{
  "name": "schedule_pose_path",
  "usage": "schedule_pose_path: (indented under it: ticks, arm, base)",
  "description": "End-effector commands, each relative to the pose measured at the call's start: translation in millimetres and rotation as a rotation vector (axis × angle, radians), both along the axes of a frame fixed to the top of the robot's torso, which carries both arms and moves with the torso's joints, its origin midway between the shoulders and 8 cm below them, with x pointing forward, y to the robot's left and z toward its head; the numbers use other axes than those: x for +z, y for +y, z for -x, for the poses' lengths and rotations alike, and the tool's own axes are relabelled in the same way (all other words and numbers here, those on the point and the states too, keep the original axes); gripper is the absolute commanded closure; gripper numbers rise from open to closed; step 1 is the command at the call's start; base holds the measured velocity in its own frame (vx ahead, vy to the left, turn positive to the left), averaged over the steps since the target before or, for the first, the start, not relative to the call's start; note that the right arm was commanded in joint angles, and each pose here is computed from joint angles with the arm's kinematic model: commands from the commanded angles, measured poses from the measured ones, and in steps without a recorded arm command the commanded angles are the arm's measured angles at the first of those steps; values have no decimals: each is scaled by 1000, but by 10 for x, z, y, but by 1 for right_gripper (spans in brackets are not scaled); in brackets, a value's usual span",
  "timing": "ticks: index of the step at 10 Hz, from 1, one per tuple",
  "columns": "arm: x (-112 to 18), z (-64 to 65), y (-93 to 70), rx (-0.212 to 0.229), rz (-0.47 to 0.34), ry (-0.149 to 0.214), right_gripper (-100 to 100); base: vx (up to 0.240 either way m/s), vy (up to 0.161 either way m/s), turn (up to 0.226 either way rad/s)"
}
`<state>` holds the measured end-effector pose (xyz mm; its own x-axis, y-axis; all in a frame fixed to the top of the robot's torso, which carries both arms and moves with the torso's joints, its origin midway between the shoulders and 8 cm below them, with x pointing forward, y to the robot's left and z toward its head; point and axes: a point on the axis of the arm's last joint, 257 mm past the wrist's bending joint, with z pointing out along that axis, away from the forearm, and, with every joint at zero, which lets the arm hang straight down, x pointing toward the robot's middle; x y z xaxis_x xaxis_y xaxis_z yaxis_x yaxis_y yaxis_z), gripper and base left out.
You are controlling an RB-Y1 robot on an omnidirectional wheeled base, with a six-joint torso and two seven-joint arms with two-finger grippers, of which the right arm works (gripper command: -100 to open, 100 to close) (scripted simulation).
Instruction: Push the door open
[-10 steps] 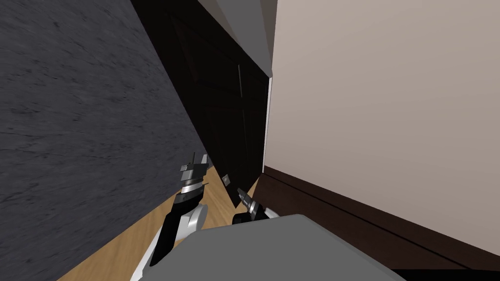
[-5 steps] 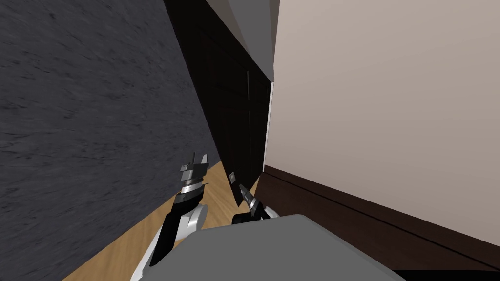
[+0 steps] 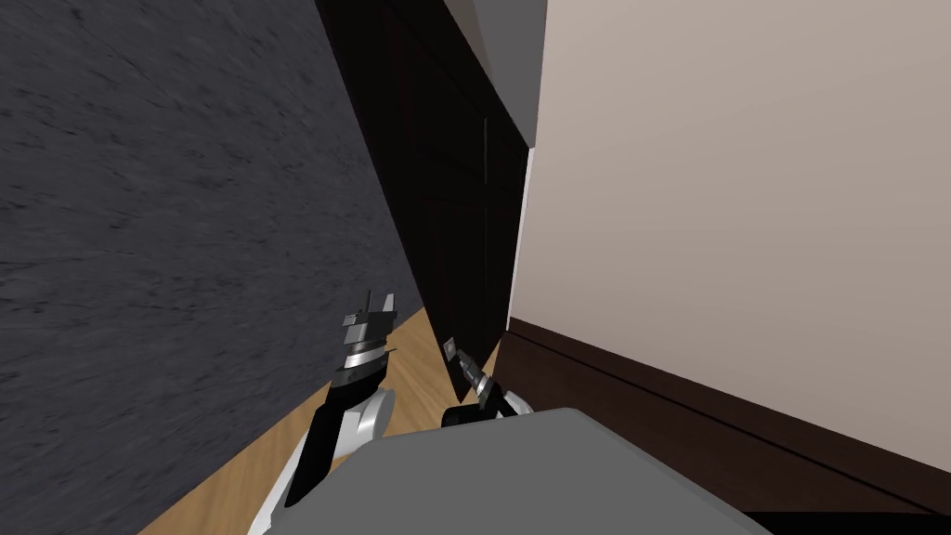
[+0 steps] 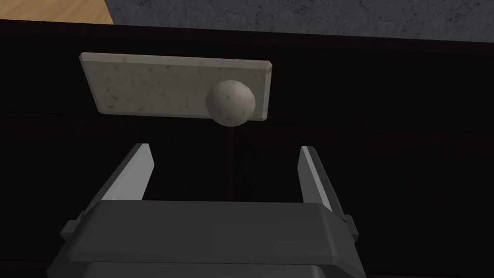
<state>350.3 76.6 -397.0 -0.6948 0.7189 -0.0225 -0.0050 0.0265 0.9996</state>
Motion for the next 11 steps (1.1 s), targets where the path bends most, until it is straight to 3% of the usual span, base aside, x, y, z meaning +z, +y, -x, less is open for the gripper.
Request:
schedule_pose_path:
  ticks: [1, 4, 5, 10, 11]
  arm:
    - [15, -28, 14, -5, -1, -2, -100]
    - [39, -44, 52, -7, -7, -2, -100]
    - [39, -44, 52, -7, -7, -2, 100]
    - [39, -44, 52, -7, -7, -2, 100]
    - [-12, -77, -95, -28, 5, 0, -100]
  base:
    - [186, 137, 38]
    - [113, 112, 11]
    - [-8, -6, -2]
    - [-14, -13, 1]
    - [-137, -39, -135]
